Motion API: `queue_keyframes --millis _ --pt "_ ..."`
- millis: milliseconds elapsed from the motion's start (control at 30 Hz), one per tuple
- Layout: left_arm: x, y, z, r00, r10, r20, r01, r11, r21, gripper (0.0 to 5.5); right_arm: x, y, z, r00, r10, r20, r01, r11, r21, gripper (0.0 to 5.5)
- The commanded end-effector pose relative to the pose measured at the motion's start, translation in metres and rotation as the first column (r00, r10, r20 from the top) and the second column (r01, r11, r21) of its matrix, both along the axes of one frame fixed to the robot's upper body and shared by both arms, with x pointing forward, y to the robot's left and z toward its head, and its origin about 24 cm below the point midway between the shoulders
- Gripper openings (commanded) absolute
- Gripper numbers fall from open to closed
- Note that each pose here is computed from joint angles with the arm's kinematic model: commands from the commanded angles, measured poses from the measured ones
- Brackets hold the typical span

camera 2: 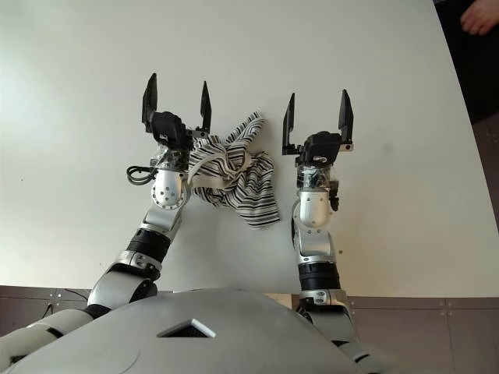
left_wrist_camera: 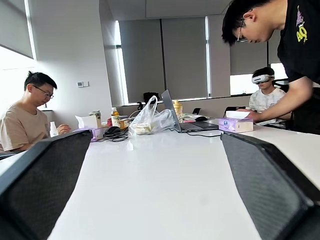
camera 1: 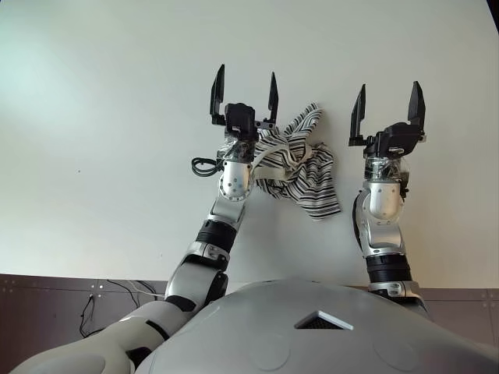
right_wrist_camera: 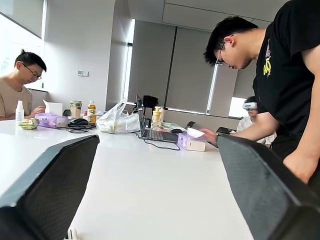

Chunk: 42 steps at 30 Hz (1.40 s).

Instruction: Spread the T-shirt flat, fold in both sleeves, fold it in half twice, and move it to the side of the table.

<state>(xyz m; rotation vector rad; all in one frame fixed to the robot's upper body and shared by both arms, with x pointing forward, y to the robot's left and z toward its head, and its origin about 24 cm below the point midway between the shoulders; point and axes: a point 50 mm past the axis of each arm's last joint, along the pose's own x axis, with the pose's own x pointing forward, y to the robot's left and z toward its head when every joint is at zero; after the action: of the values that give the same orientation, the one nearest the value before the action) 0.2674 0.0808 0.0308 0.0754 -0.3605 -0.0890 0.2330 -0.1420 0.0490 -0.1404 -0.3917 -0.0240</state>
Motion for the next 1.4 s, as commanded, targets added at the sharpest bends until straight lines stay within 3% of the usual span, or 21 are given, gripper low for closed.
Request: queue_keyframes --millis 33,200,433,733,867,1000,1067,1200,1267,1400 --pt "0.002 -0.011 0.005 1.000 0.013 0.010 -0.013 0.999 -0.029 4.75 0.002 0.003 0.002 1.000 0.001 0.013 -0.001 1.000 -0.007 4.29" --pt "0.002 -0.009 0.004 1.000 0.003 0.016 -0.003 0.999 -0.042 4.75 0.003 0.003 0.001 1.000 0.009 0.008 -0.009 1.000 0.017 4.29" --pt "-0.003 -0.006 0.026 0.985 -0.116 0.126 0.132 0.983 -0.131 4.75 0.005 -0.002 0.001 0.998 0.057 -0.026 -0.052 0.981 0.185 4.29" --pt "-0.001 -0.004 0.019 0.991 -0.114 0.064 0.116 0.993 -0.031 4.75 0.012 0.000 0.007 0.998 0.058 0.026 -0.060 0.995 0.079 4.29" --pt "0.010 -0.006 0.031 0.989 -0.029 0.145 0.019 0.997 0.072 4.75 0.019 0.002 0.015 0.997 0.023 0.078 -0.029 0.997 0.076 4.29" --pt "0.025 -0.013 0.044 0.981 0.005 0.194 -0.014 0.999 0.046 4.75 0.027 -0.001 0.020 0.993 -0.019 0.117 0.012 0.998 0.066 4.29" --pt "0.029 -0.015 0.040 0.990 -0.043 0.134 0.046 0.999 -0.019 4.75 0.029 -0.005 0.021 0.991 -0.042 0.129 0.035 0.998 0.056 4.29" --pt "0.034 -0.001 0.045 0.988 -0.108 0.113 0.128 0.973 -0.191 4.75 0.034 -0.017 0.028 0.989 -0.020 0.146 0.015 0.999 0.033 4.29" --pt "0.028 0.007 0.049 0.967 -0.185 0.174 0.223 0.946 -0.235 4.75 0.030 -0.024 0.032 0.989 0.009 0.150 -0.013 1.000 0.028 4.29" --pt "0.014 0.029 0.054 0.938 -0.219 0.268 0.262 0.955 -0.136 4.75 0.024 -0.031 0.033 0.991 0.019 0.130 -0.029 0.997 0.075 4.29"
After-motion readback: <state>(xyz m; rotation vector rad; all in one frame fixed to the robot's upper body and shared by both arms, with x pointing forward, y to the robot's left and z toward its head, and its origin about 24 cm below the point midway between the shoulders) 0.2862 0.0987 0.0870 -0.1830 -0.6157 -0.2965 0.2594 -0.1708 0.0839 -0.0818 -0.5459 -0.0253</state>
